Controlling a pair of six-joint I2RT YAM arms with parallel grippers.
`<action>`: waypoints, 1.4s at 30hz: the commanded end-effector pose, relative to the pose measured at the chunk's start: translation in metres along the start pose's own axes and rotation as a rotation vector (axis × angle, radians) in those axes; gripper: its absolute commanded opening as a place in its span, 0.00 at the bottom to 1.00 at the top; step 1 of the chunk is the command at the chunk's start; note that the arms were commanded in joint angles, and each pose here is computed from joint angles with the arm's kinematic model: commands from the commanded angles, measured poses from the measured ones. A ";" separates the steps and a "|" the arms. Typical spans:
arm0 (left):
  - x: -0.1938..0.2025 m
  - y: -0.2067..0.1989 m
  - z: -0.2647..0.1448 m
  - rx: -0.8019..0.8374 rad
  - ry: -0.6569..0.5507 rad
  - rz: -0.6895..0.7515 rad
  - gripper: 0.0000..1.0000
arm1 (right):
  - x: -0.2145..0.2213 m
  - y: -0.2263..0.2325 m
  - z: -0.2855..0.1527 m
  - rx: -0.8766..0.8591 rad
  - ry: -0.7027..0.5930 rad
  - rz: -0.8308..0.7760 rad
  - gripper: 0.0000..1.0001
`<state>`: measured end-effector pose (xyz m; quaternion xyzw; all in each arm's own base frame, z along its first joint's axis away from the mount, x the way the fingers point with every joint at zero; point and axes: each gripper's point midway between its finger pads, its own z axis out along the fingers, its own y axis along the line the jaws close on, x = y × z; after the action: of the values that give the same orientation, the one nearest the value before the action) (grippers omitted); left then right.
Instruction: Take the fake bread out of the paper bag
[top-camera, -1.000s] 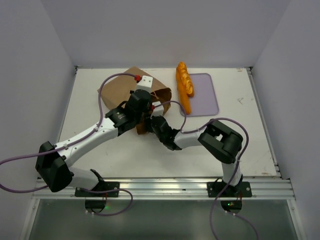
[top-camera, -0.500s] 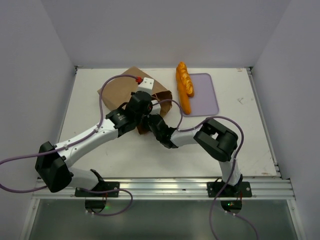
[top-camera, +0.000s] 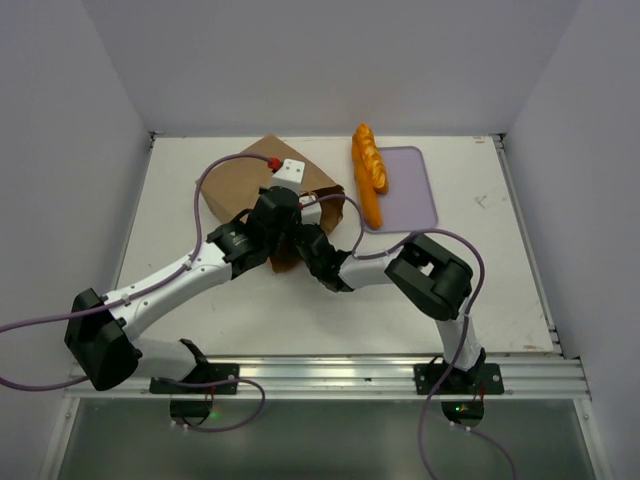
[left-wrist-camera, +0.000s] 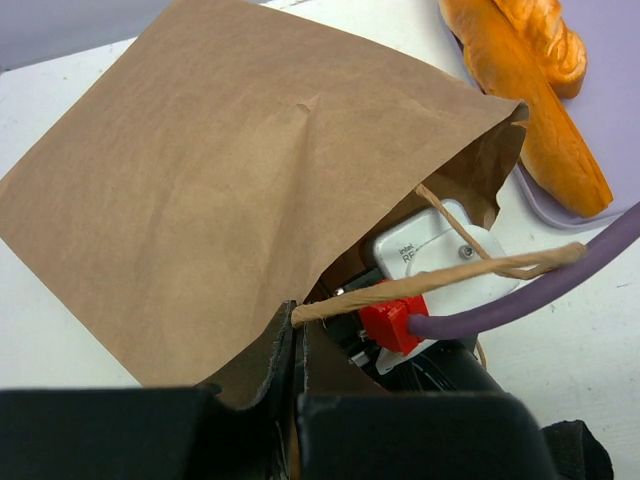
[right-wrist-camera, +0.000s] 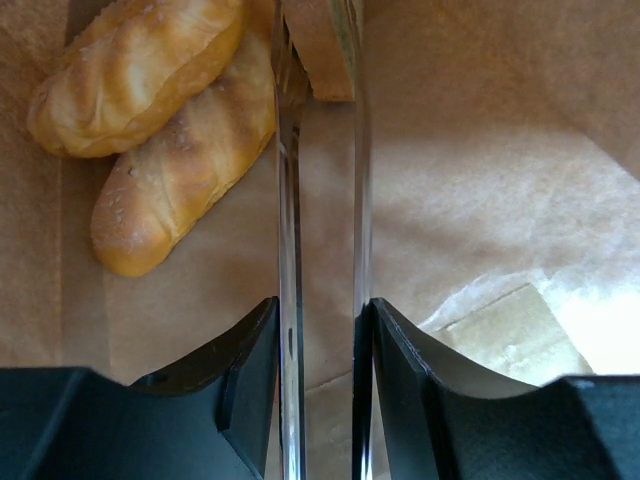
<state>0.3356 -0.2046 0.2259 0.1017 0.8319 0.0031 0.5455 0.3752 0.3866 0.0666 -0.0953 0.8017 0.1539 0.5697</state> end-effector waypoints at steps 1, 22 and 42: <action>-0.010 0.000 -0.008 0.009 -0.030 -0.045 0.00 | -0.019 0.003 0.010 0.017 -0.056 0.020 0.43; -0.001 -0.003 0.025 -0.046 -0.045 -0.031 0.00 | -0.037 -0.003 -0.028 -0.038 -0.051 0.062 0.18; -0.003 0.009 0.056 -0.060 -0.087 -0.081 0.00 | -0.028 -0.010 -0.091 -0.151 0.052 0.130 0.17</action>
<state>0.3792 -0.2050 0.1814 0.0797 0.8371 0.0101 0.5411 0.3173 0.3468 0.0991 -0.1015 0.8147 0.2167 0.5282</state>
